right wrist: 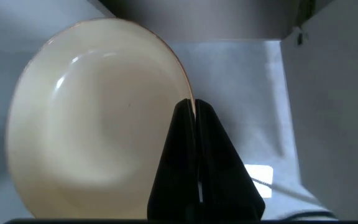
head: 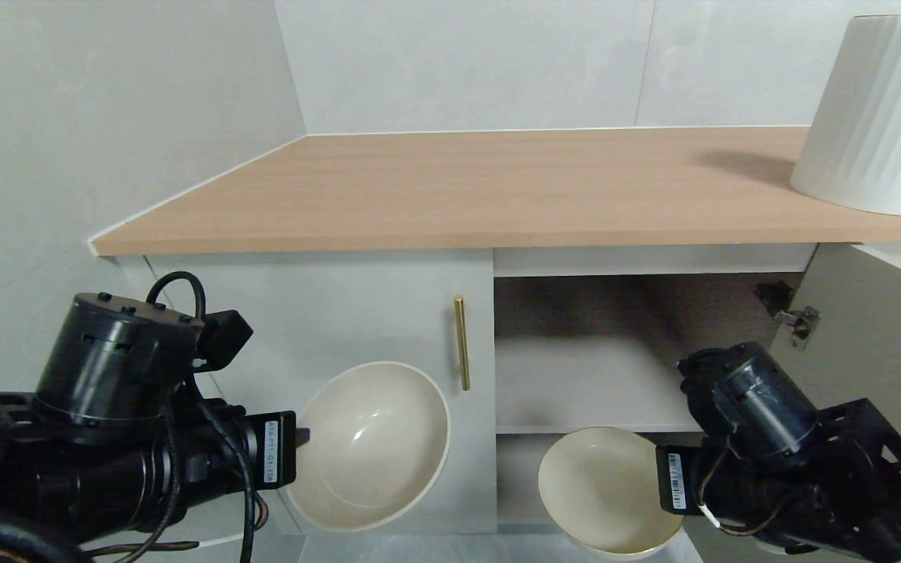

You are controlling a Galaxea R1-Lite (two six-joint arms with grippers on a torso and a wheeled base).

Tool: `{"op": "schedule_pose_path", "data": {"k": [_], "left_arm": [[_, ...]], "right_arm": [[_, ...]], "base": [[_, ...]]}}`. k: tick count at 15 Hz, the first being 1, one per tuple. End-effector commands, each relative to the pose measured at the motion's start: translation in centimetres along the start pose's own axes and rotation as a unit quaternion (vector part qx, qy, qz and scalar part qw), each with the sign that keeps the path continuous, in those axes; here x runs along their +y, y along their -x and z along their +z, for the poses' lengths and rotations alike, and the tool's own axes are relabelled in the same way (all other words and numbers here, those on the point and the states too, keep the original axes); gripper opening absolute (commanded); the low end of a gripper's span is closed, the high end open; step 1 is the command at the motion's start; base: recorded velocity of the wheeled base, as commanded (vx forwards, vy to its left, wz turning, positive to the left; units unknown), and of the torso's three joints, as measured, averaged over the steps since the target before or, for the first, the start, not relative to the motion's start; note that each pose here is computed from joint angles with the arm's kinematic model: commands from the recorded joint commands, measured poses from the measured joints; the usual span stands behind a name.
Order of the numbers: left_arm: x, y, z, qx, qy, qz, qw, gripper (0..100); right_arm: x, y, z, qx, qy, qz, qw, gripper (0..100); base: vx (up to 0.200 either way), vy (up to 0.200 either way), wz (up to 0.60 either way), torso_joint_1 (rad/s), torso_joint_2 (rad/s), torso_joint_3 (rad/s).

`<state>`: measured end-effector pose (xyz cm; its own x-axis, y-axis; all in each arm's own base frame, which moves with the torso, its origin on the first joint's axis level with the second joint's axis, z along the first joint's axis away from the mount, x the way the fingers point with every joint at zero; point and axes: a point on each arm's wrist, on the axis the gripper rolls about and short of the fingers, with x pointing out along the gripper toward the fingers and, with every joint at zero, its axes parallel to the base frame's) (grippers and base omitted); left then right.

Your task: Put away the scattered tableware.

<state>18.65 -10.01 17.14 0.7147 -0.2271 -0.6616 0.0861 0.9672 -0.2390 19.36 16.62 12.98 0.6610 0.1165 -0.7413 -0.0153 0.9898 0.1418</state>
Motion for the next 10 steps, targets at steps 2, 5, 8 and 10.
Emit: {"op": "schedule_pose_path", "data": {"k": [2,5,8,10], "left_arm": [[0.0,-0.2,0.0,0.003,0.000,0.002,1.0000,0],[-0.1,-0.1,0.1,-0.003,0.000,-0.001,1.0000,0],[-0.2,0.0,0.5,-0.022,0.003,-0.011,0.9997,0],[-0.3,0.0,0.6,-0.025,0.003,-0.012,0.9996,0]], "right_arm": [[-0.4,-3.7,-0.2,0.016,-0.010,-0.032,0.999,0],[-1.2,-9.0,1.5,-0.015,-0.014,-0.049,0.999,0],[-1.7,-13.4,4.4,-0.056,-0.024,-0.053,0.997,0],[-1.6,-15.2,5.6,-0.066,-0.033,-0.058,0.996,0]], "base": [[0.000,0.000,0.00,0.000,0.00,0.000],[0.000,0.000,0.00,0.000,0.00,0.000],[0.000,0.000,0.00,0.000,0.00,0.000],[0.000,0.000,0.00,0.000,0.00,0.000]]}}
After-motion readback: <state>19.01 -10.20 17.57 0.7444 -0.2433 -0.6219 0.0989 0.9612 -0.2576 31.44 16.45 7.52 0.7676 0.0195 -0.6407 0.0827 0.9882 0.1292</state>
